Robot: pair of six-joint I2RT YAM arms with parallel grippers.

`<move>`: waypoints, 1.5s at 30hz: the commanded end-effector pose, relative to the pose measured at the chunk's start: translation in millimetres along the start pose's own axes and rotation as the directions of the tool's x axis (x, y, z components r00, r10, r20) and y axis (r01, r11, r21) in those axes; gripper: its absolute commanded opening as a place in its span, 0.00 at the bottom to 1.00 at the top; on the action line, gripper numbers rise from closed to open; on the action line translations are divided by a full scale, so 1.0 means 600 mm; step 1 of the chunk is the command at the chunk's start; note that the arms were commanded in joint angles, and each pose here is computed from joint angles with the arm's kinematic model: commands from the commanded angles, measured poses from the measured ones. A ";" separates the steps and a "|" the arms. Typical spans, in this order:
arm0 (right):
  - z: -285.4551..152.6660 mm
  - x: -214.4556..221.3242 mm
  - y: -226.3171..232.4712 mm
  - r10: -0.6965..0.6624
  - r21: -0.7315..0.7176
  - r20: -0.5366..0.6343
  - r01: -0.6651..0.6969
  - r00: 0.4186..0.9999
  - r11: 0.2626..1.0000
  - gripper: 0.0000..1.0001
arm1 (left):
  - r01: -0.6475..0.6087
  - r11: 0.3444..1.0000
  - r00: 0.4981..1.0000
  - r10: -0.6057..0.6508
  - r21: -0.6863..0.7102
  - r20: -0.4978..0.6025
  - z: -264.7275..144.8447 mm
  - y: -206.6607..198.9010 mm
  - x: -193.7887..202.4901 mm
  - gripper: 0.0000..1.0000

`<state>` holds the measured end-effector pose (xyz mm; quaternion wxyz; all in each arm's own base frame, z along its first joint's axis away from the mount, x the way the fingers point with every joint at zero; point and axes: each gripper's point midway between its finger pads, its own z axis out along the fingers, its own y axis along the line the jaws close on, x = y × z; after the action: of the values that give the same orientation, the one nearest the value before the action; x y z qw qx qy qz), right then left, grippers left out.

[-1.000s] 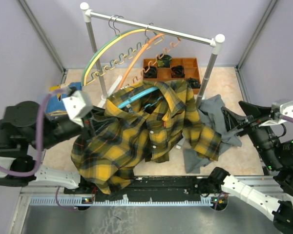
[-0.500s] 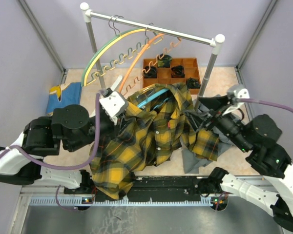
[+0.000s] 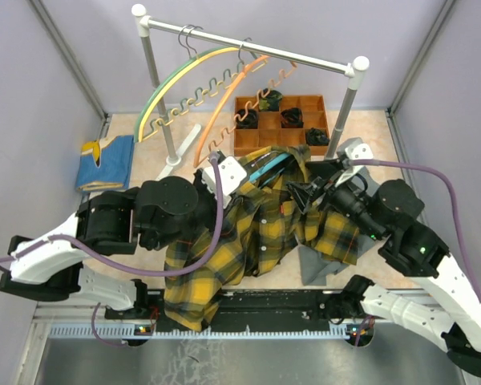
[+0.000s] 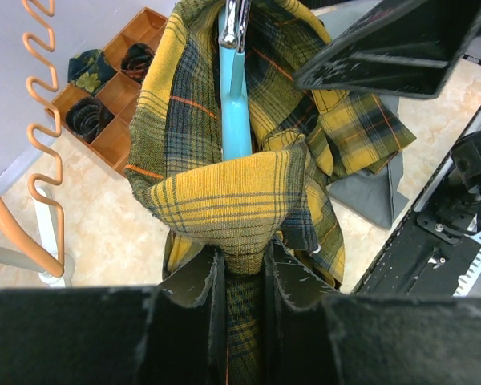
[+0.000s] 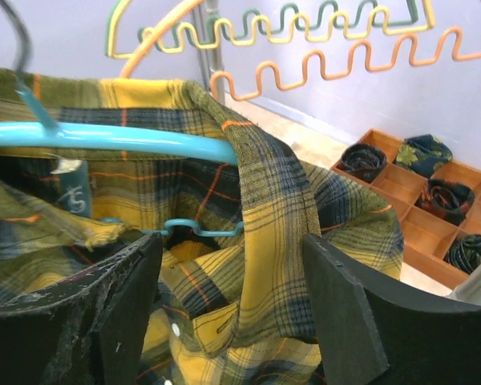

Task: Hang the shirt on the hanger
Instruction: Adjust the shirt on the hanger.

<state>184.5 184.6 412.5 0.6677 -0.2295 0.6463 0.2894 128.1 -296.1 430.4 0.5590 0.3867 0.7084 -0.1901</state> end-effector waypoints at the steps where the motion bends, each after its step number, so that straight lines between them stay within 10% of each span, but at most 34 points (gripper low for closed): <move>1: 0.028 0.021 -0.024 -0.056 0.068 -0.009 0.057 0.998 0.996 0.64 | 0.050 0.999 0.997 -0.049 -0.008 0.063 -0.007 0.007 -0.034 0.00; 10: 0.018 -0.005 -0.067 -0.076 0.215 0.026 0.069 0.997 0.974 0.00 | 0.034 0.999 0.999 -0.034 -0.039 0.017 0.003 0.008 -0.012 0.00; 23: -0.058 -0.062 -0.129 -0.130 0.415 0.042 0.101 0.991 0.904 0.00 | -0.016 0.995 0.996 0.007 -0.097 -0.087 0.025 0.009 0.028 0.00; 32: -0.025 0.068 -0.007 -0.114 -0.031 -0.163 0.111 0.980 0.993 0.00 | 0.066 0.994 0.998 -0.063 -0.092 0.029 0.003 0.026 -0.016 0.00; 37: -0.021 0.112 0.090 -0.131 -0.367 -0.212 0.045 0.969 0.929 0.33 | 0.063 0.998 0.996 -0.062 -0.009 0.070 -0.003 0.010 -0.028 0.00; 45: -0.109 -0.008 0.071 -0.240 -0.318 0.061 0.247 0.969 0.915 0.59 | 0.018 0.993 0.998 -0.025 0.116 0.059 -0.021 -0.013 0.012 0.00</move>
<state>134.7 200.5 355.2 0.5786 -0.4008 0.6363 0.3156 124.1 -288.2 417.3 0.5487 0.3899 0.7108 -0.2042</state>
